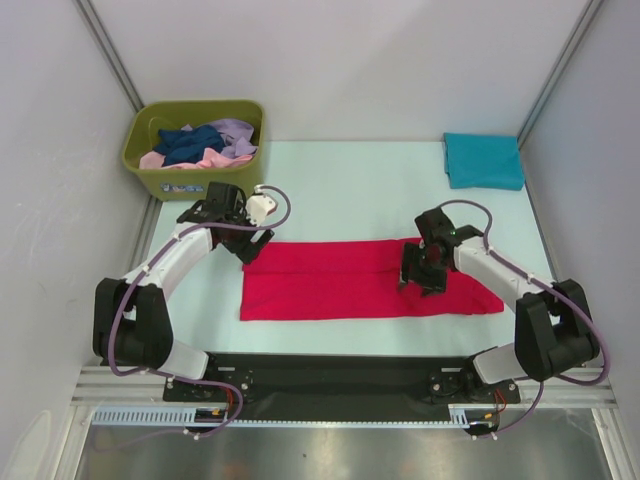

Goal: Fold and stack the t-shirts
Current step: Fold the tshirt

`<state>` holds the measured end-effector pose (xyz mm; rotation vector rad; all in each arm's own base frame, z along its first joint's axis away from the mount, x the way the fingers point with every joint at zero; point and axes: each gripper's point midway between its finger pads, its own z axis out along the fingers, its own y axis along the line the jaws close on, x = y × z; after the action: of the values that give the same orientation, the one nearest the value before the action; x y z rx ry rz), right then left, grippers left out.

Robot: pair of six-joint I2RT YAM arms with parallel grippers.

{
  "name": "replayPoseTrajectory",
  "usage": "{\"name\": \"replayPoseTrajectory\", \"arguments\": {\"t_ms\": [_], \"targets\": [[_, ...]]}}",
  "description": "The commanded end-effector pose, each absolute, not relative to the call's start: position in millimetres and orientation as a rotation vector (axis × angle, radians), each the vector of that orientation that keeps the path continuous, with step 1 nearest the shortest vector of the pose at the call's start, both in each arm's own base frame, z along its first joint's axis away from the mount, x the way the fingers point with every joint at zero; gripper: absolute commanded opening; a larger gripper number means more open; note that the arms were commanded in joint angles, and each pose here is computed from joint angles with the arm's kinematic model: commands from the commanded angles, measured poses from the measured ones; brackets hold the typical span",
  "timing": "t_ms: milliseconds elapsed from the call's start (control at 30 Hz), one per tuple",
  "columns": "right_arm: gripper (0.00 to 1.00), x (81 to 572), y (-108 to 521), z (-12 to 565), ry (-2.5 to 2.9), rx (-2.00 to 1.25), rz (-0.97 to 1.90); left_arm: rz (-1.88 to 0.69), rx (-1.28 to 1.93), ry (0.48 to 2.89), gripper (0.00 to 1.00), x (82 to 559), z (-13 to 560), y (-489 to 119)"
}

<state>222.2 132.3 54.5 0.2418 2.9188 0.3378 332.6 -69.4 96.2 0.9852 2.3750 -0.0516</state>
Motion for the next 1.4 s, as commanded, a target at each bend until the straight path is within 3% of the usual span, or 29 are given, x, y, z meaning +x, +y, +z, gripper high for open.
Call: {"name": "replayPoseTrajectory", "arguments": {"t_ms": [0,67,133,167,233,267,400,500,767,833,867,900,967,1033,1067,1100,1233,1367], "targets": [[0.79,257.6,146.4,116.1,2.721,0.141,0.472,-0.077,0.982,2.346,0.91,335.9,99.6,-73.0],[0.8,273.5,114.9,126.2,2.669,0.269,0.393,-0.083,0.98,2.348,0.91,335.9,98.0,-73.7],[0.73,289.8,61.4,132.4,2.597,0.479,0.263,-0.065,0.962,2.346,0.91,341.5,95.4,-73.0],[0.67,292.7,40.4,131.6,2.577,0.561,0.211,-0.057,0.95,2.352,0.9,343.9,93.3,-72.0],[0.45,301.7,3.9,125.9,2.536,0.685,0.119,-0.042,0.927,2.383,0.87,351.7,85.1,-71.0],[0.41,312.7,-23.2,128.0,2.467,0.774,0.09,-0.034,0.921,2.396,0.83,354.8,82.5,-70.1],[0.57,354.3,-54.5,120.8,2.392,0.824,0.144,0.059,0.877,2.425,0.81,375.4,74.4,-60.7],[0.61,375.9,-74.8,97.5,2.442,0.853,0.104,0.107,0.875,2.441,0.85,384.3,63.5,-55.0],[0.59,417.6,-86.5,48.3,2.497,0.899,0.125,0.134,0.927,2.488,0.88,389.3,33.5,-51.2],[0.54,423.2,-85.5,41.0,2.498,0.916,0.144,0.078,0.956,2.484,0.86,387.0,29.4,-58.7],[0.45,426.5,-84.4,36.4,2.502,0.92,0.154,0.022,0.971,2.48,0.84,384.0,27.1,-65.5],[0.39,429.5,-82.5,29.4,2.518,0.917,0.163,-0.006,0.988,2.486,0.82,380.9,23.2,-68.3],[0.23,433.2,-78.9,22.5,2.536,0.902,0.159,-0.082,1.028,2.495,0.66,370.4,17.3,-77.0],[0.13,441.3,-75.0,16.9,2.554,0.861,0.155,-0.127,1.071,2.507,0.47,359.9,10.7,-82.2],[0.07,445.5,-66.7,15.9,2.57,0.823,0.157,-0.147,1.091,2.514,0.43,354.5,7.6,-83.6],[0.04,449.8,-62.2,14.8,2.582,0.797,0.149,-0.185,1.124,2.528,0.38,343.8,3.0,-85.5],[0.0,481.9,-37.9,20.9,2.569,0.703,0.187,-0.214,1.184,2.59,0.0,317.8,-6.4,-79.6],[0.0,516.5,6.2,33.8,2.546,0.575,0.253,-0.26,1.27,2.592,0.0,286.4,3.5,-75.8]]}}
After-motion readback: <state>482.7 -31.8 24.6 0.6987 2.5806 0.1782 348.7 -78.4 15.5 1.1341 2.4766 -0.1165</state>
